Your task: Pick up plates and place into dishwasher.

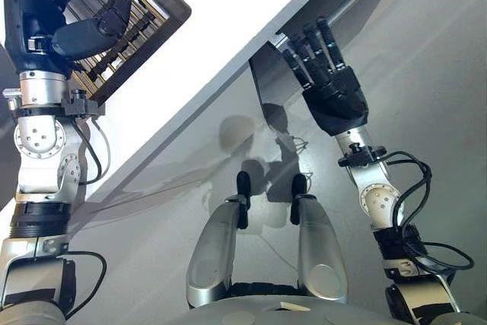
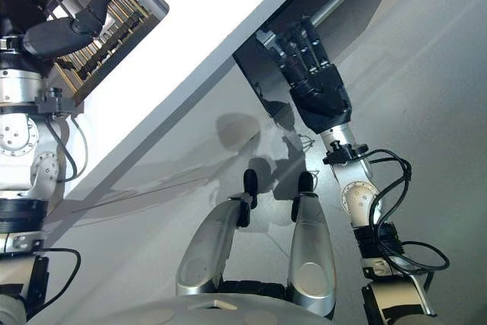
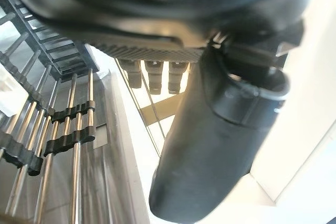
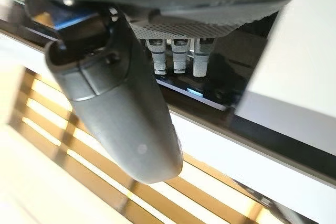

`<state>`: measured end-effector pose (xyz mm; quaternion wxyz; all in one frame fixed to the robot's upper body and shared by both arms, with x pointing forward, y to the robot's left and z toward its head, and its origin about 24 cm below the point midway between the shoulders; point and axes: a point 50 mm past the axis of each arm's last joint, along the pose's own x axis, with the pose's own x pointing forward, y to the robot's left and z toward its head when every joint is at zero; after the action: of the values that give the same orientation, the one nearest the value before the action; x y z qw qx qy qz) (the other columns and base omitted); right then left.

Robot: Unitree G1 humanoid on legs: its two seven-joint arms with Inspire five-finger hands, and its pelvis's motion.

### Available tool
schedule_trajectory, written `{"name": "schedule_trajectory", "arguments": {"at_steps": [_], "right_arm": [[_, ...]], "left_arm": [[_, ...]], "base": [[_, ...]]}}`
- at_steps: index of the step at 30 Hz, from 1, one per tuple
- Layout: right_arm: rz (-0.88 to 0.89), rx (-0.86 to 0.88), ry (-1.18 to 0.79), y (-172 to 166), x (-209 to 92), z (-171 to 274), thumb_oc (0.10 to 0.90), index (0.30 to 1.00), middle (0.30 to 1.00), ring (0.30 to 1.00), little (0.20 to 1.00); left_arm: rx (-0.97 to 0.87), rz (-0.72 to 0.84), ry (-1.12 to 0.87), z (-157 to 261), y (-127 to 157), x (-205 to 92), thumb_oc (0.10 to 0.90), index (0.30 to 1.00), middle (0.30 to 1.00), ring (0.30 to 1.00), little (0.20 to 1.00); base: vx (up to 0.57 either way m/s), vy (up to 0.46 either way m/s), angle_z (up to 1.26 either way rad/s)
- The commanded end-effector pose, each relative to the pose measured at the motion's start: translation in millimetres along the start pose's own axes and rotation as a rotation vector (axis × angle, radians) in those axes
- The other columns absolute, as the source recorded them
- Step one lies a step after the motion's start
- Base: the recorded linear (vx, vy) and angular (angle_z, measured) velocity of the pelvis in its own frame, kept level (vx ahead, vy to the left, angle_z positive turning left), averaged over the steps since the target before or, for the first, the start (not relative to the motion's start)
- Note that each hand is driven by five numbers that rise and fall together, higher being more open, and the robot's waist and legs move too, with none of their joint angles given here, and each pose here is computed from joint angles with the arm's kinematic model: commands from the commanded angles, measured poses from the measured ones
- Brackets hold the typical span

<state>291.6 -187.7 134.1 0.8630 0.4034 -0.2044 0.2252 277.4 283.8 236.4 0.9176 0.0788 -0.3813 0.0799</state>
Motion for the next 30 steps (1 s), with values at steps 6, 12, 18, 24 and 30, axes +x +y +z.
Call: {"name": "schedule_trajectory", "arguments": {"at_steps": [6, 12, 18, 24, 30], "right_arm": [[-0.296, -0.264, -0.602, -1.4, -35.3, 79.4, 0.8, 0.9, 0.9, 0.9, 0.9], [-0.638, -0.11, -0.663, -45.2, -87.7, 70.7, 0.8, 0.9, 0.9, 0.9, 0.9], [-0.983, -0.249, -0.363, -85.1, -132.8, 38.6, 0.8, 0.9, 0.9, 0.9, 0.9], [-1.242, -0.449, 0.1, -109.9, -172.5, -10.6, 0.8, 0.9, 0.9, 0.9, 0.9], [-1.324, -0.465, 0.389, -115.7, -199.5, -49.8, 0.8, 0.9, 0.9, 0.9, 0.9]], "left_arm": [[-0.061, 0.048, -0.16, 18.4, 12.5, -23.4, 0.8, 0.9, 0.9, 0.9, 0.9], [-0.063, -0.024, -0.073, 1.0, -0.7, -39.0, 0.8, 0.9, 0.9, 0.9, 0.9], [-0.159, -0.177, -0.017, -6.6, -33.7, -33.2, 0.8, 0.9, 0.9, 0.9, 0.9], [-0.445, -0.409, 0.019, -7.7, -103.3, -27.7, 0.8, 0.9, 0.9, 0.9, 0.9], [-0.716, -0.619, 0.041, -1.5, -162.2, -34.3, 0.8, 0.9, 0.9, 0.9, 0.9]], "base": [[-0.03, 0.04, -0.06], [0.03, 0.027, -0.06], [0.03, 0.0, -0.03], [-0.01, -0.032, 0.06], [0.0, 0.003, 0.08]]}}
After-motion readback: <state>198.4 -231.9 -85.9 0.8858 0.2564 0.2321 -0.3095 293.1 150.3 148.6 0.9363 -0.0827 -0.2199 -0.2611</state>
